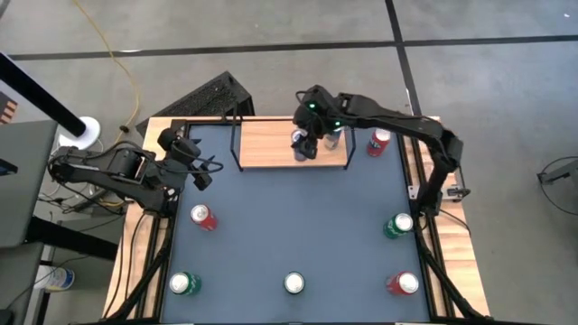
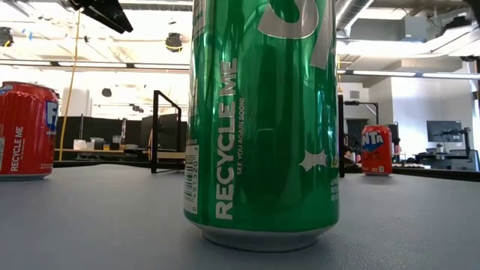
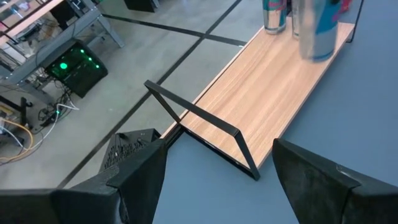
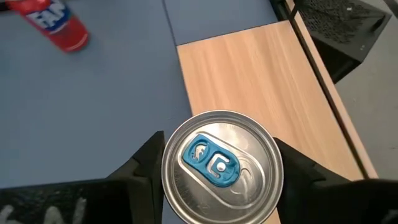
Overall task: Place canned beverage on shelf
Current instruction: Put the blue soda can on the shelf aligned with the other blue soda can
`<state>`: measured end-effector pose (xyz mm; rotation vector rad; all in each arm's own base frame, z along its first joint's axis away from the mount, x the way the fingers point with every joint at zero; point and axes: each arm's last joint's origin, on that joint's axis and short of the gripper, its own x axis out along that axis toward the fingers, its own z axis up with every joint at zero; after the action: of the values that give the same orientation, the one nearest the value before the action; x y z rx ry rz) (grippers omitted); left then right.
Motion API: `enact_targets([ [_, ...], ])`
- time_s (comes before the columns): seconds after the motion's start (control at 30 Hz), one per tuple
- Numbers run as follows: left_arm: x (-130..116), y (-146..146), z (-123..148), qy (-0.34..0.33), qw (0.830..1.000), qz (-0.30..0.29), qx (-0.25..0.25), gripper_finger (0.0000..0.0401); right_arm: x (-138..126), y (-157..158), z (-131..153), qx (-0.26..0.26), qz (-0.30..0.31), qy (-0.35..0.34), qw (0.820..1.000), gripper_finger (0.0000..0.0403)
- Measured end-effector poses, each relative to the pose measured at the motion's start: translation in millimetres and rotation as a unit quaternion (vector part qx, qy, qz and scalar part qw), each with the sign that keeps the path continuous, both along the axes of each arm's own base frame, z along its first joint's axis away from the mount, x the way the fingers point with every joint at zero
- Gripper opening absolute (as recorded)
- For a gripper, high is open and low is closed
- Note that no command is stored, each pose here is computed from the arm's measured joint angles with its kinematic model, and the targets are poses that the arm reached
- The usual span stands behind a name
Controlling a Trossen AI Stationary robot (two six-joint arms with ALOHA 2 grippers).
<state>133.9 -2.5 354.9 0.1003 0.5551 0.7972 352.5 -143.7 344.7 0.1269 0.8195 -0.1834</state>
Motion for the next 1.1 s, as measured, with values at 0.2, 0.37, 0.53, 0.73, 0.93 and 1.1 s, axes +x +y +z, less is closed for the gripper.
enact_targets([
  [0.2, 0, 0, 0, -0.001, 1.0, 0.001, -0.001, 0.0279, -31, 15, 16, -0.008, 0.001, -0.023, 1.0, 0.0194],
  [0.37, 0, 0, 0, -0.001, 1.0, 0.003, 0.001, 0.0279, -61, 28, 15, 0.004, -0.016, -0.037, 0.999, 0.0195],
  [0.53, 0, 0, 0, -0.002, 1.0, 0.004, 0.003, 0.0279, -84, 38, 4, -0.008, -0.052, -0.028, 0.998, 0.0195],
  [0.73, 1, 0, 1, -0.009, 1.0, 0.005, 0.002, 0.0279, -96, 42, -4, -0.016, -0.068, -0.031, 0.997, 0.0196],
  [0.93, 1, 0, 1, -0.008, 1.0, 0.003, 0.001, 0.0279, -95, 38, -15, -0.021, -0.068, -0.026, 0.997, 0.0196],
  [1.1, 1, 0, 1, -0.008, 1.0, 0.002, 0.0, 0.0279, -97, 31, -29, -0.028, -0.083, -0.022, 0.996, 0.0196],
])
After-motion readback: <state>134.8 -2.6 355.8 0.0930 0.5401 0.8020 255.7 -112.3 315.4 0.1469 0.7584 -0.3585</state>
